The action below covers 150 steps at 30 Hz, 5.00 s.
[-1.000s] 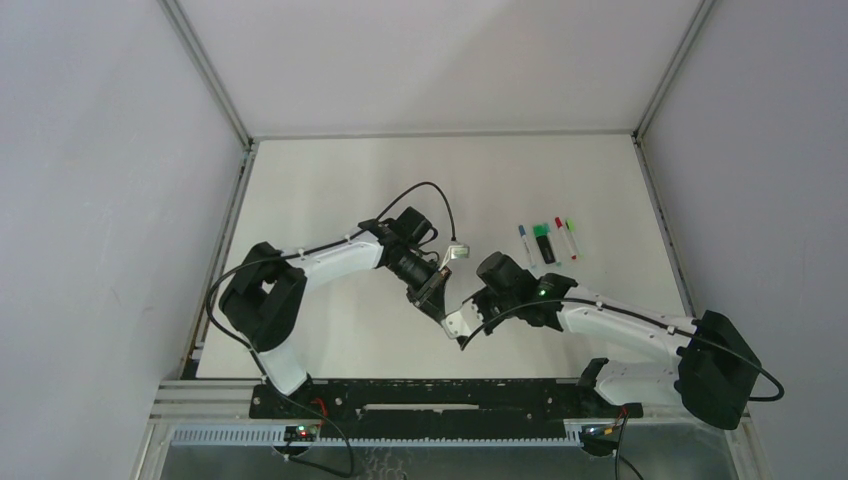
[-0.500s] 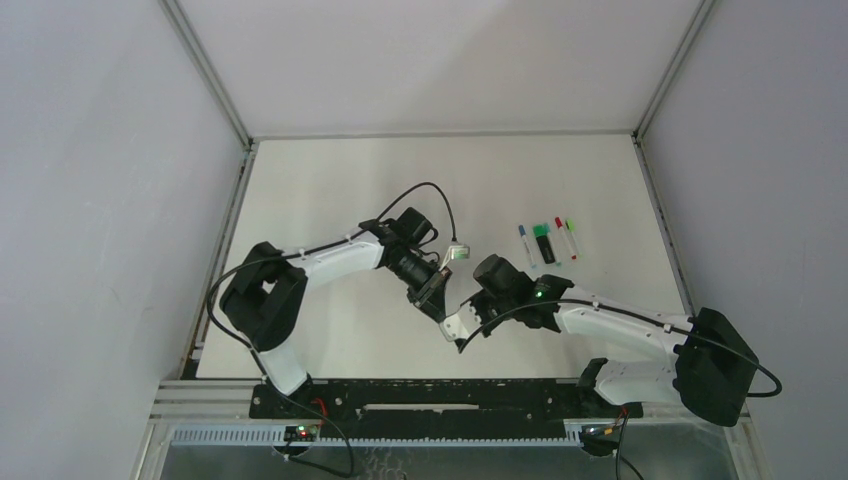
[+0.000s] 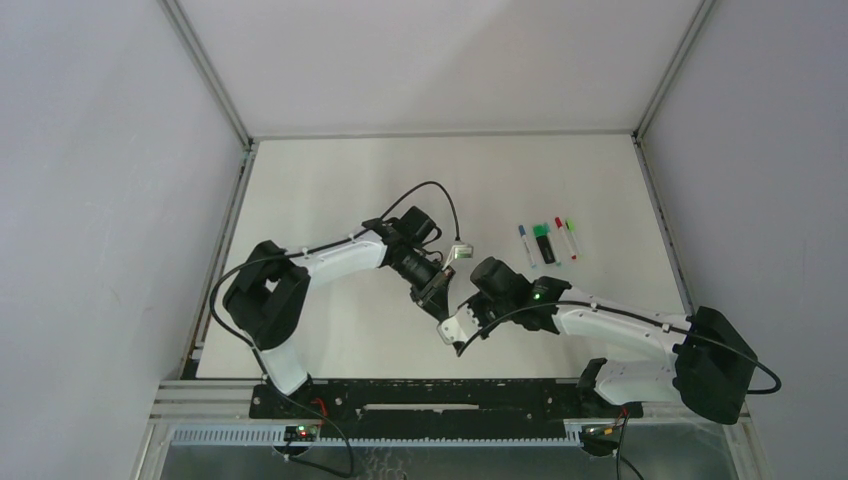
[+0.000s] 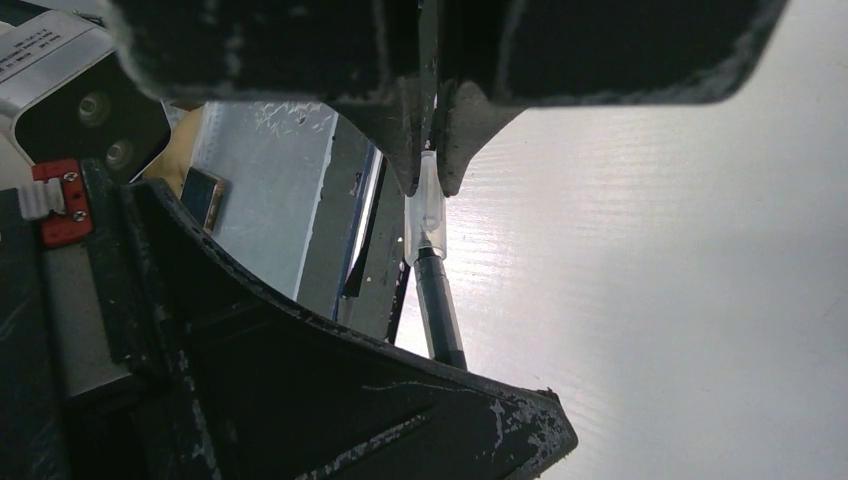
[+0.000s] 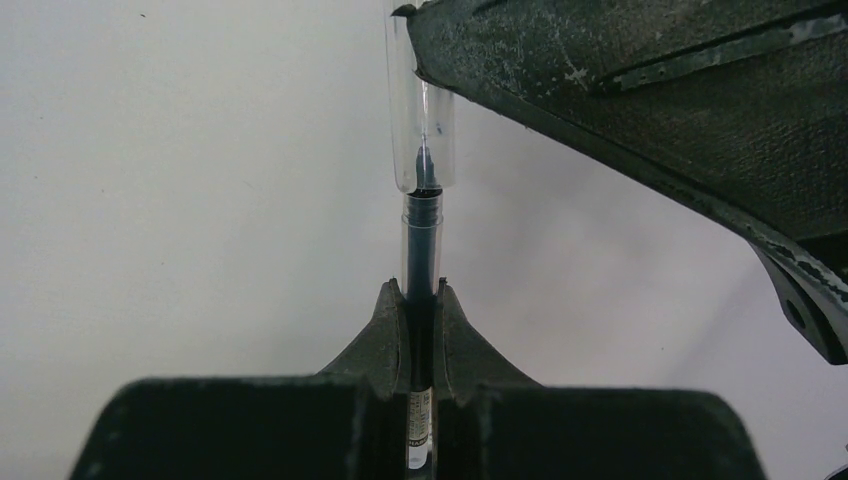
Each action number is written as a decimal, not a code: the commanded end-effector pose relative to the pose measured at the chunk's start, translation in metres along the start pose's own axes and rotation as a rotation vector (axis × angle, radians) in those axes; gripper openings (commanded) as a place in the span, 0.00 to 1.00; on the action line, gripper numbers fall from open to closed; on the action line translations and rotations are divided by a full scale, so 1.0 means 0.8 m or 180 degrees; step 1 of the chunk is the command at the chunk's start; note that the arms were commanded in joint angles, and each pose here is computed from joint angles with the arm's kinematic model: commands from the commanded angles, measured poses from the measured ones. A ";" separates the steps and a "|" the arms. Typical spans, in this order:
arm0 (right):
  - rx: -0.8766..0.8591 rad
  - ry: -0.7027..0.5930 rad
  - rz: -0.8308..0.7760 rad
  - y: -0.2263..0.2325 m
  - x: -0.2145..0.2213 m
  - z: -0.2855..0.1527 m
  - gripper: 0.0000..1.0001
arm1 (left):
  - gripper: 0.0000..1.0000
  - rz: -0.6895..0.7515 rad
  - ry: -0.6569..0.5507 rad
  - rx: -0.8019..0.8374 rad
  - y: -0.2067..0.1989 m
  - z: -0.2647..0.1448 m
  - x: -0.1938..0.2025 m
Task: Insert the pens into the pen caps
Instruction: Insert the pen cap onto the pen, then press the pen cap onto the pen.
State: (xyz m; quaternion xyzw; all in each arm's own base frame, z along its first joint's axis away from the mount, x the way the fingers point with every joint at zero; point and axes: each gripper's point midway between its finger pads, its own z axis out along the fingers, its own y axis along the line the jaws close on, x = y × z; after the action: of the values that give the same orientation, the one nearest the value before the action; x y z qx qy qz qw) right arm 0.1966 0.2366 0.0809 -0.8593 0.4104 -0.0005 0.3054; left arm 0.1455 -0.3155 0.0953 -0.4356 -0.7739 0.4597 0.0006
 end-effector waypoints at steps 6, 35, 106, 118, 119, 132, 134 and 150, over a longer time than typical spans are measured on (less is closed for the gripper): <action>0.0034 -0.0040 -0.0069 -0.002 -0.014 0.003 0.00 | 0.00 0.0106 -0.0110 0.0095 -0.011 -0.001 -0.026; -0.0144 -0.0650 0.0153 0.007 -0.065 -0.006 0.00 | 0.06 -0.0299 -0.0484 0.0031 0.002 0.017 -0.080; -0.0551 -0.3439 0.2491 -0.072 -0.099 -0.216 0.00 | 0.74 0.3270 -0.3705 0.0717 -0.255 -0.170 -0.154; -0.0561 -0.3451 0.2494 -0.072 -0.100 -0.216 0.00 | 0.63 0.3155 -0.3517 0.0968 -0.263 -0.148 -0.165; -0.0562 -0.3451 0.2494 -0.072 -0.100 -0.216 0.00 | 0.62 0.3152 -0.3506 0.0985 -0.264 -0.147 -0.165; -0.0555 -0.3455 0.2492 -0.072 -0.100 -0.218 0.00 | 0.22 0.3027 -0.3333 0.1140 -0.263 -0.137 -0.168; -0.0544 -0.3446 0.2489 -0.072 -0.100 -0.218 0.00 | 0.08 0.2969 -0.3274 0.1193 -0.263 -0.133 -0.167; 0.0121 -0.2818 0.3114 -0.117 -0.042 -0.212 0.00 | 0.00 0.1526 -0.2853 -0.0032 -0.169 -0.057 -0.157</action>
State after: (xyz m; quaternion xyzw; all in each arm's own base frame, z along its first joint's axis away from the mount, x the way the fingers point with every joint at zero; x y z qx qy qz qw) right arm 0.1638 0.2182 0.2557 -0.4976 0.5724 0.5380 0.3678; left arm 0.1661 -0.3801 0.3327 -0.3382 -0.4667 0.6289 -0.5217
